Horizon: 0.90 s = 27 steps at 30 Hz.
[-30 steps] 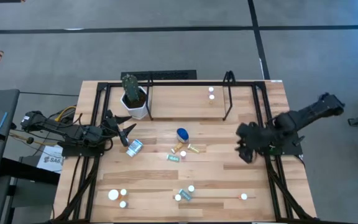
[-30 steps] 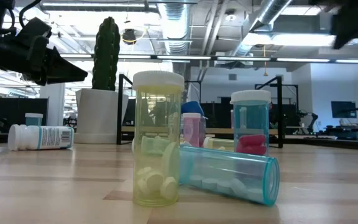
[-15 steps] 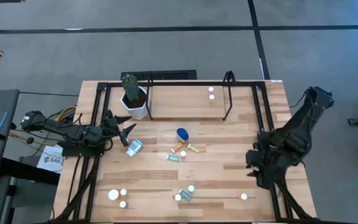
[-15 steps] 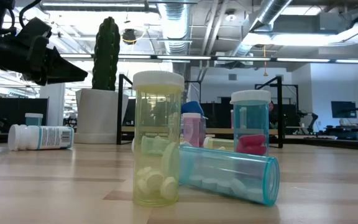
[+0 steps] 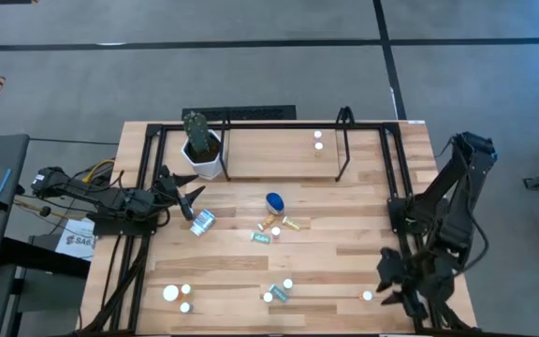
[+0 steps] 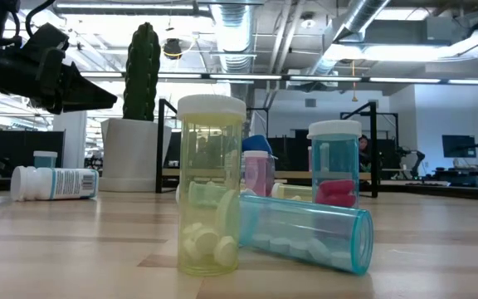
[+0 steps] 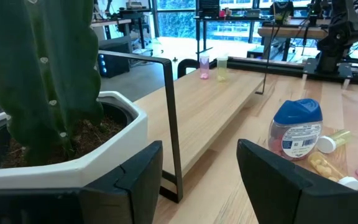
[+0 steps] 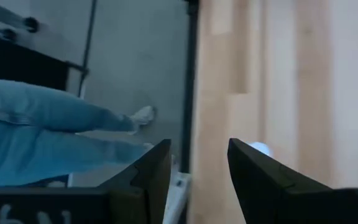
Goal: Pick and place medicine bottles onto shelf by color
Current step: Put the small orange pill bottle on the shelf
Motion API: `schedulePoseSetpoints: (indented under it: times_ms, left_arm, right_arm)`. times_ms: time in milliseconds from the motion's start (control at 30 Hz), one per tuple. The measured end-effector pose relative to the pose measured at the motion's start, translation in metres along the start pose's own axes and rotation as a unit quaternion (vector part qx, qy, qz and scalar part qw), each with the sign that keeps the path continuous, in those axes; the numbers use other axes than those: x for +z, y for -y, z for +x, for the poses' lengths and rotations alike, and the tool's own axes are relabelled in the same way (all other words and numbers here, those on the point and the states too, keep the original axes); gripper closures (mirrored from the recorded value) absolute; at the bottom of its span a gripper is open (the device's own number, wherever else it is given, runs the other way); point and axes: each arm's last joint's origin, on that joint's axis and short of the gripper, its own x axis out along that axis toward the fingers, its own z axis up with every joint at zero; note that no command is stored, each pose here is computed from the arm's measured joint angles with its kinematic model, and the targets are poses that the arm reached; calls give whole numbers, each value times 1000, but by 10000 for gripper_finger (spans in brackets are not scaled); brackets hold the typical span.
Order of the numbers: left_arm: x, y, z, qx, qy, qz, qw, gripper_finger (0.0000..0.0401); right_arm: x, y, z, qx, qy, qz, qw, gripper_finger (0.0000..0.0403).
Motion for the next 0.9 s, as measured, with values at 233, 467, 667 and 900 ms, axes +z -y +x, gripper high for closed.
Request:
schedulePoseSetpoints:
  times_ms: [233,467,667,900]
  left_arm:
    - [0,0,0,0,0,0,1000,205]
    - [0,0,0,0,0,0,1000,205]
    - [0,0,0,0,0,0,1000,205]
    - [0,0,0,0,0,0,1000,205]
  right_arm:
    - [-12,-5,36,-37,-24,32,999,222]
    - [-19,0,52,-89,-38,97,990,182]
    - [-24,6,53,-128,-53,86,987,160]
    - [-38,10,70,-181,-69,50,980,165]
